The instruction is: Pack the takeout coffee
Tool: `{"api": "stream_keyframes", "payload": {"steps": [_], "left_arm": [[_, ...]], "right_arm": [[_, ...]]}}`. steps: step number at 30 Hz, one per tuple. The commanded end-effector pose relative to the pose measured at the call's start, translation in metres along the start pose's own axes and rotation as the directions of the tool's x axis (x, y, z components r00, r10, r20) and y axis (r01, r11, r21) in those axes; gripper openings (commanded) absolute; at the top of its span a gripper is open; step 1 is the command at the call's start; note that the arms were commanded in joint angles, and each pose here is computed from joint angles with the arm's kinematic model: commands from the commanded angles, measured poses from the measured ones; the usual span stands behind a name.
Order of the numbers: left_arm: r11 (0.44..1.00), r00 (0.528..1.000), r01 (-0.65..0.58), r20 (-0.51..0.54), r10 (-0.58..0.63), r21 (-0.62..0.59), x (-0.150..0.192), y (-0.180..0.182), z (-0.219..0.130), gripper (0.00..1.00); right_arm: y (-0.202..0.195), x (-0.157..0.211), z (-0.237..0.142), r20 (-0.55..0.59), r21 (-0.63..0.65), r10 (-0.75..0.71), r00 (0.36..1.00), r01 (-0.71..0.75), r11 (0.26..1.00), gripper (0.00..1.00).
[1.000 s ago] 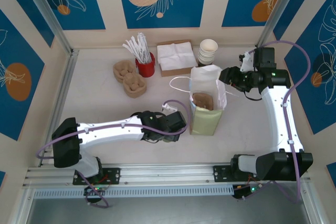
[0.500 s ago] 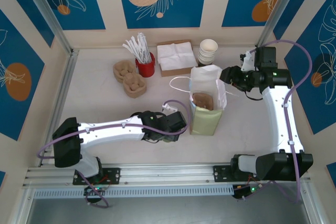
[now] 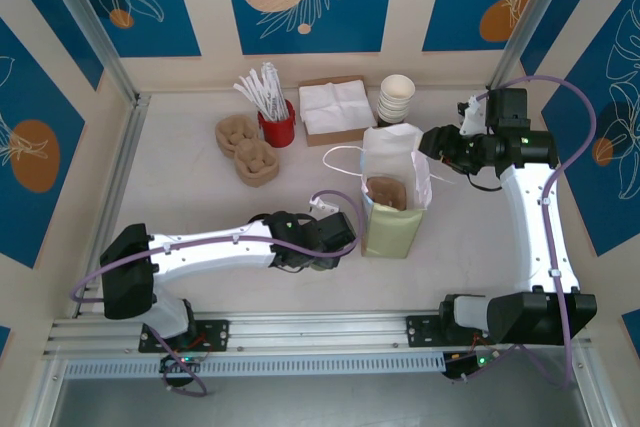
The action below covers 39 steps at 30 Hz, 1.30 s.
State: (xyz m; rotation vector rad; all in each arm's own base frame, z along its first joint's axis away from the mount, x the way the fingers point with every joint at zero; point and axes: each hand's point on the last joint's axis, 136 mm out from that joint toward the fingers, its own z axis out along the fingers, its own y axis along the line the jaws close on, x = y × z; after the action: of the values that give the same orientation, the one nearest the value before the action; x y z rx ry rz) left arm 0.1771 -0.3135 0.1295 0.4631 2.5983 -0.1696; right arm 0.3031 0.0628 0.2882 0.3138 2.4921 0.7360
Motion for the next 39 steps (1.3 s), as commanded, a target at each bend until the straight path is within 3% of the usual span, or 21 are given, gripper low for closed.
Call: {"api": "stream_keyframes", "payload": {"steps": [1, 16, 26, 31, 39], "left_arm": [[1.0, 1.0, -0.012, -0.027, 0.013, 0.022, 0.0, -0.003, -0.005, 0.65], [0.997, 0.99, -0.042, 0.136, 0.034, 0.058, -0.06, 0.008, -0.103, 0.65], [0.981, 0.971, -0.083, 0.238, 0.039, 0.175, -0.088, 0.013, -0.181, 0.65], [0.962, 0.956, -0.109, 0.291, 0.032, 0.25, -0.1, 0.011, -0.217, 0.65], [0.925, 0.923, -0.169, 0.384, 0.027, 0.34, -0.127, -0.005, -0.26, 0.68]], "right_arm": [[0.007, 0.004, -0.006, -0.01, -0.036, 0.039, 0.999, -0.04, 0.999, 0.52], [0.004, 0.015, -0.011, 0.012, -0.058, 0.174, 0.985, -0.174, 0.983, 0.52], [0.0, 0.022, -0.007, 0.005, -0.061, 0.224, 0.975, -0.223, 0.973, 0.5], [0.0, 0.024, -0.006, 0.011, -0.076, 0.26, 0.966, -0.258, 0.963, 0.45], [0.005, 0.039, 0.0, 0.005, -0.2, 0.404, 0.915, -0.394, 0.897, 0.25]]}}
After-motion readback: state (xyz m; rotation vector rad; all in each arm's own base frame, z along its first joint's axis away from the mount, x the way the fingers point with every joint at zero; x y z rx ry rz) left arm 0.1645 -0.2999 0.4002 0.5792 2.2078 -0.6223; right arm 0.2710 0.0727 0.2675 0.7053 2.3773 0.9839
